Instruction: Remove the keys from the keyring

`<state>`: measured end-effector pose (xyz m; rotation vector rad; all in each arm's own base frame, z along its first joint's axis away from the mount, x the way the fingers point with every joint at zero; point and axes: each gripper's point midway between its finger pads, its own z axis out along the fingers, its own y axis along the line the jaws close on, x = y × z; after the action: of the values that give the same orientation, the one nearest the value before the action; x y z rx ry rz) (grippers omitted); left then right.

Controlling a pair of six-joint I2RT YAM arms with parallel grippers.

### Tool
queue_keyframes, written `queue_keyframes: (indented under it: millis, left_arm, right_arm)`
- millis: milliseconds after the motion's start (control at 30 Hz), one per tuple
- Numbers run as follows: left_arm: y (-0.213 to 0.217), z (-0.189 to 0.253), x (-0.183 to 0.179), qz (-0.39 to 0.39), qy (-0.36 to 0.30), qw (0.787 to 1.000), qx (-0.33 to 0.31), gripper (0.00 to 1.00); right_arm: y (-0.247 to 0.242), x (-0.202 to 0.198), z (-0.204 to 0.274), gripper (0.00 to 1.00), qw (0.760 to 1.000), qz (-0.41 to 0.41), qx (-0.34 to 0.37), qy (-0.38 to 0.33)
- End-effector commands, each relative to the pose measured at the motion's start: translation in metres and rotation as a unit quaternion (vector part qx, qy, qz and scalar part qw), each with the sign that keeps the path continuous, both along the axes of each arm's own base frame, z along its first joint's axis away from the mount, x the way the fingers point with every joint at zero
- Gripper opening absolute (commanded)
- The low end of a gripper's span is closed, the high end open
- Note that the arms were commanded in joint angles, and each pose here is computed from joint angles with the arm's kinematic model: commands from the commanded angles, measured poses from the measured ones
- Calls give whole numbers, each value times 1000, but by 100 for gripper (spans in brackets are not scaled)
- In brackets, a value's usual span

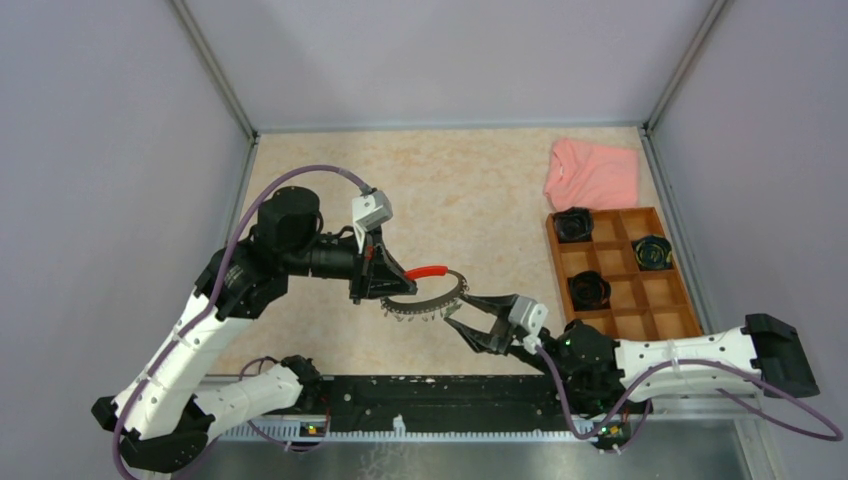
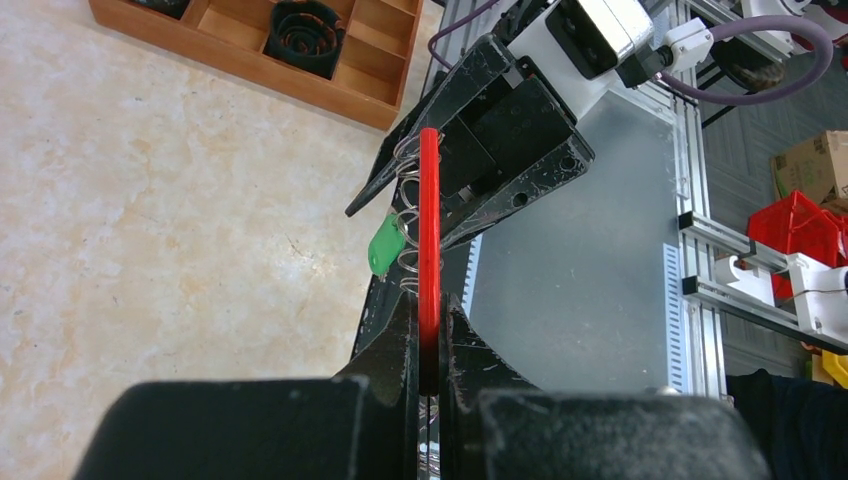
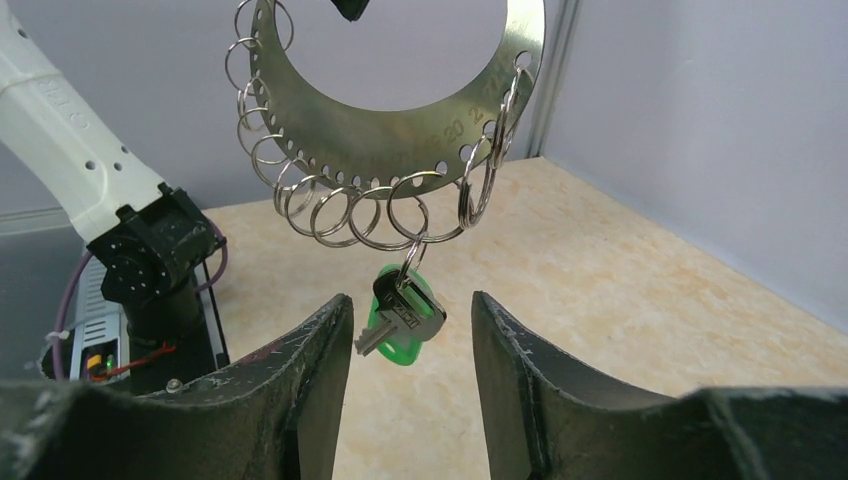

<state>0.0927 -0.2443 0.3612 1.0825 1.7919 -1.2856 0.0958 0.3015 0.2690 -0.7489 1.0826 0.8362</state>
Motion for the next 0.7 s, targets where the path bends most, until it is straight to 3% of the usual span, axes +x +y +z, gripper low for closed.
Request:
queue_keyframes:
  millis: [0, 100, 200, 433, 667]
  left_arm:
    - [1, 26, -6, -6, -24, 999, -35, 0]
    - [1, 27, -6, -4, -25, 999, -36, 0]
    - [2, 27, -6, -1, -24, 999, -35, 0]
    - [0, 24, 3, 20, -15, 999, -29, 0]
    - [-4, 24, 8, 28, -9, 999, -29, 0]
  right_arm:
    - [-3, 1, 22, 50, 999, -9, 34, 19]
    - [-8, 5, 19, 63, 999, -20, 32, 27]
    - [-13, 6, 17, 69, 999, -24, 29, 34]
    - [-21, 5, 9, 70, 998, -23, 19, 46]
    - [-19, 4, 8, 64, 999, -18, 17, 49]
